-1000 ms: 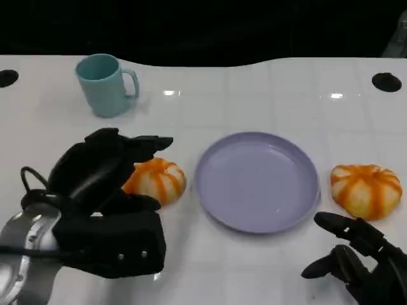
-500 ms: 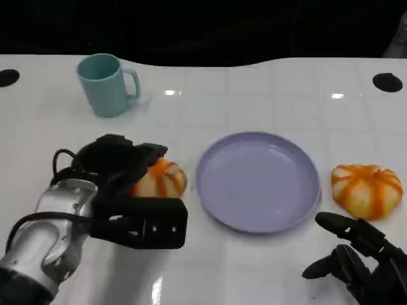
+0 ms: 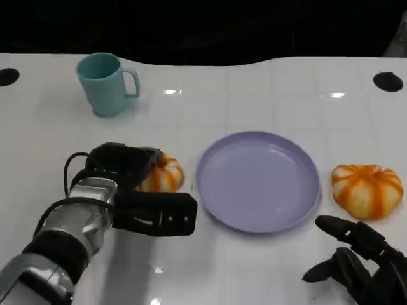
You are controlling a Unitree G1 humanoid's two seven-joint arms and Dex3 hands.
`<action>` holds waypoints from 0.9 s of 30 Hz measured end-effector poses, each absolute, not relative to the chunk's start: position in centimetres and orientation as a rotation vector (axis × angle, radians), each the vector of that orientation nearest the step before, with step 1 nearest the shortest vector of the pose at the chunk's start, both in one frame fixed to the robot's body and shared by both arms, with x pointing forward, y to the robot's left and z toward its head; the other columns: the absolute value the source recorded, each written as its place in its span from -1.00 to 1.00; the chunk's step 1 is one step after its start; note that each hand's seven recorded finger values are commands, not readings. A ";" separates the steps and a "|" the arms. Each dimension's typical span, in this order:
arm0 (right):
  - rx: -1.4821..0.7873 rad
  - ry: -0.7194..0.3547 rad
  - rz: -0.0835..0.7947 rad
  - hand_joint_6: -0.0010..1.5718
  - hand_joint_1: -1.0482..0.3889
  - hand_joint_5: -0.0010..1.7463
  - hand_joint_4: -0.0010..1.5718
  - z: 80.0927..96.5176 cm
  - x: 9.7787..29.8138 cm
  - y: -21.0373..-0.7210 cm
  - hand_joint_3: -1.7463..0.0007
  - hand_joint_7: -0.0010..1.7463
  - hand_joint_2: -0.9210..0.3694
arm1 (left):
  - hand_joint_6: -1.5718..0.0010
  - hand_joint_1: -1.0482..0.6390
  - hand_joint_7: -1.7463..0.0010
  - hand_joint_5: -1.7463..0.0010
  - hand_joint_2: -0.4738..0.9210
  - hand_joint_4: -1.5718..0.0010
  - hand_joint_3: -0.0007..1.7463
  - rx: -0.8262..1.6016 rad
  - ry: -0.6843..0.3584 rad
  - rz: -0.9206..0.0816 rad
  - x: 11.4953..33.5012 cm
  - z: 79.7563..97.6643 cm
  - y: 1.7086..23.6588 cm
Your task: Grasp the bread from the table and place it into the plate.
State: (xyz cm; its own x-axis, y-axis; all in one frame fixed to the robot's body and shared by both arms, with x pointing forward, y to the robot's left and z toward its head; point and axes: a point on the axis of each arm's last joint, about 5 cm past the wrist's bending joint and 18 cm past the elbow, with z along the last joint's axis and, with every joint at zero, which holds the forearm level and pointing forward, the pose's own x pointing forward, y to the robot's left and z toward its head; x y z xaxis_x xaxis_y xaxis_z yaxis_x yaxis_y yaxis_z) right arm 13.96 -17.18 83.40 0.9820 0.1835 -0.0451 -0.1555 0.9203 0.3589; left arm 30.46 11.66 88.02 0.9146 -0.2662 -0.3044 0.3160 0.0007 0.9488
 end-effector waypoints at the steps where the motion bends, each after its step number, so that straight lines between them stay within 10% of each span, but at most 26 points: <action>1: 0.362 0.077 0.174 0.06 -0.59 0.32 -0.10 83.4 14.0 -17.2 0.68 -0.33 -1.00 | 0.48 -0.20 0.97 0.88 0.84 0.57 -0.98 1.507 0.038 -0.457 30.5 88.0 11.6; 5: 0.361 0.075 0.174 0.06 -0.59 0.32 -0.10 83.5 14.0 -17.2 0.68 -0.33 -1.00 | 0.22 -0.07 0.96 0.88 0.97 0.33 -0.99 1.484 0.035 -0.456 30.7 87.8 11.5; 6: 0.361 0.075 0.174 0.05 -0.59 0.32 -0.11 83.5 14.0 -17.2 0.67 -0.33 -1.00 | -0.17 -0.12 0.85 -0.16 0.99 0.06 -0.97 1.474 0.035 -0.453 30.7 87.8 11.5; 7: 0.361 0.075 0.174 0.05 -0.59 0.31 -0.11 83.5 14.0 -17.2 0.67 -0.33 -1.00 | -0.31 -0.13 0.82 -0.57 0.99 0.00 -0.96 1.461 0.027 -0.442 30.7 87.8 11.5; 9: 0.359 0.075 0.175 0.05 -0.58 0.31 -0.12 83.5 14.0 -17.2 0.67 -0.33 -1.00 | 0.07 -0.10 -0.45 -0.91 1.00 -0.06 -0.72 1.428 -0.013 -0.405 30.7 87.6 11.6; 12: 0.360 0.075 0.176 0.05 -0.58 0.32 -0.12 83.5 14.0 -17.2 0.67 -0.33 -1.00 | 0.26 -0.07 -0.94 -0.99 1.00 -0.03 -0.62 1.354 -0.054 -0.366 30.6 87.6 11.6; 20: 0.360 0.074 0.175 0.06 -0.59 0.32 -0.11 83.5 14.0 -17.2 0.67 -0.33 -1.00 | 0.31 0.03 -0.91 -1.00 1.00 0.02 -0.61 1.149 -0.082 -0.249 30.8 88.1 11.8; 27: 0.362 0.076 0.173 0.07 -0.60 0.32 -0.10 83.4 14.1 -17.3 0.68 -0.33 -1.00 | 0.19 0.00 -1.00 -1.00 0.56 -0.03 0.20 0.946 -0.122 -0.189 31.6 89.9 11.6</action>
State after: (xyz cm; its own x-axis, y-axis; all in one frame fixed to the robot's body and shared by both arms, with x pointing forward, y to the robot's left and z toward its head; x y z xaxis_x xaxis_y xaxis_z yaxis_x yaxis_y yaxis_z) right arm 14.08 -17.30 83.38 0.9824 0.1817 -0.0428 -0.1546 0.9205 0.3589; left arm 31.60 11.56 89.95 0.9767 -0.2134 0.0210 0.1071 0.5702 0.8145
